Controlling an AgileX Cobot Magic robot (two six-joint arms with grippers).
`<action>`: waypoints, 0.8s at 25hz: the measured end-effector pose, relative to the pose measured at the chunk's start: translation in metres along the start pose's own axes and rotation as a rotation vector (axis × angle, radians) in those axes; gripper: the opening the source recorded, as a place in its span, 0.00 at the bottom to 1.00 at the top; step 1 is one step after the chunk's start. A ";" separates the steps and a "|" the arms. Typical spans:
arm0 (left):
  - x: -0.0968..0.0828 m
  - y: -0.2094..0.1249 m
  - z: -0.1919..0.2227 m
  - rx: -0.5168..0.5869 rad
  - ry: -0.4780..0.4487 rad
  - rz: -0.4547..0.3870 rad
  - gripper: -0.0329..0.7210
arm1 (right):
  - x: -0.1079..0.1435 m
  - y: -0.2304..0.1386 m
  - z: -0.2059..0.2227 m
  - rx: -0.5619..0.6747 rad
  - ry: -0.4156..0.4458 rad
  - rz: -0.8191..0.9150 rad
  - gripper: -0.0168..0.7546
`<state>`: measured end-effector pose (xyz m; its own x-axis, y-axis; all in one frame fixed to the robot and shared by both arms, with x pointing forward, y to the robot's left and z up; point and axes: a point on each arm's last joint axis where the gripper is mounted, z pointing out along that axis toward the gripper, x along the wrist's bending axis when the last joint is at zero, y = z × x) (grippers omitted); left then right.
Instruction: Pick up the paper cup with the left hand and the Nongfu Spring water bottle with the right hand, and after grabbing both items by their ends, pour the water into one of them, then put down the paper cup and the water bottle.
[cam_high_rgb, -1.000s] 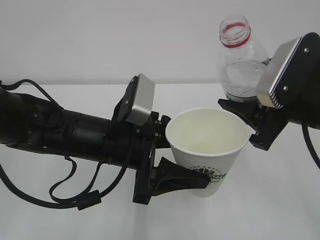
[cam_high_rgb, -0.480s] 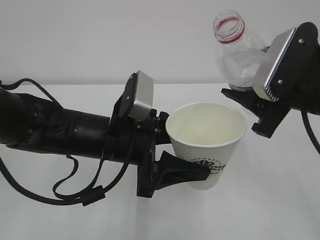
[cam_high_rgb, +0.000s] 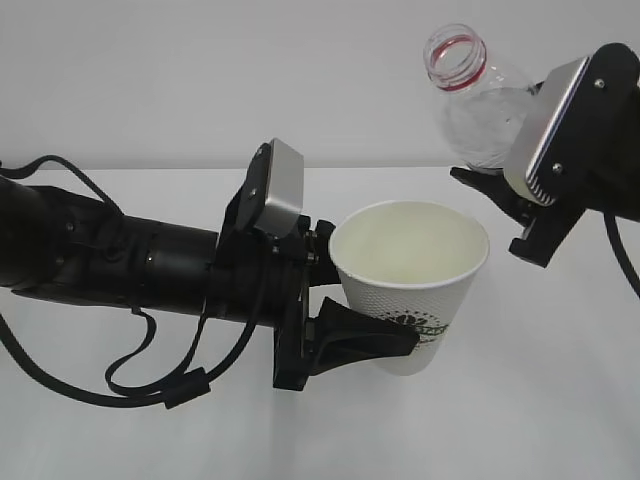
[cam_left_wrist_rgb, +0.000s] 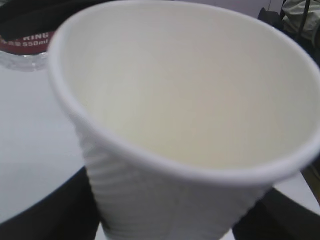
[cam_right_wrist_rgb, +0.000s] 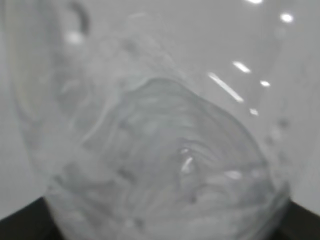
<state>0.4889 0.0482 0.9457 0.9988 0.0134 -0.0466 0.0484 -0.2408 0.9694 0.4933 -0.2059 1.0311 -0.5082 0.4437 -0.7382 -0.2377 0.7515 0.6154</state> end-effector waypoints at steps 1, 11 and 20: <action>0.001 0.000 -0.001 0.000 0.002 -0.001 0.73 | 0.000 0.000 0.000 0.001 -0.005 -0.005 0.67; 0.007 -0.001 -0.010 -0.011 0.009 0.001 0.73 | -0.003 -0.001 0.000 0.017 -0.032 -0.060 0.67; 0.006 -0.002 -0.010 0.002 -0.006 0.010 0.73 | -0.004 -0.002 0.000 0.021 -0.039 -0.109 0.67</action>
<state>0.4949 0.0586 0.9456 0.9993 0.0053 -0.0379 0.0381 -0.2424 0.9694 0.4955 -0.2088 1.0329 -0.4477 0.3771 -0.8108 -0.2721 0.8063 0.5252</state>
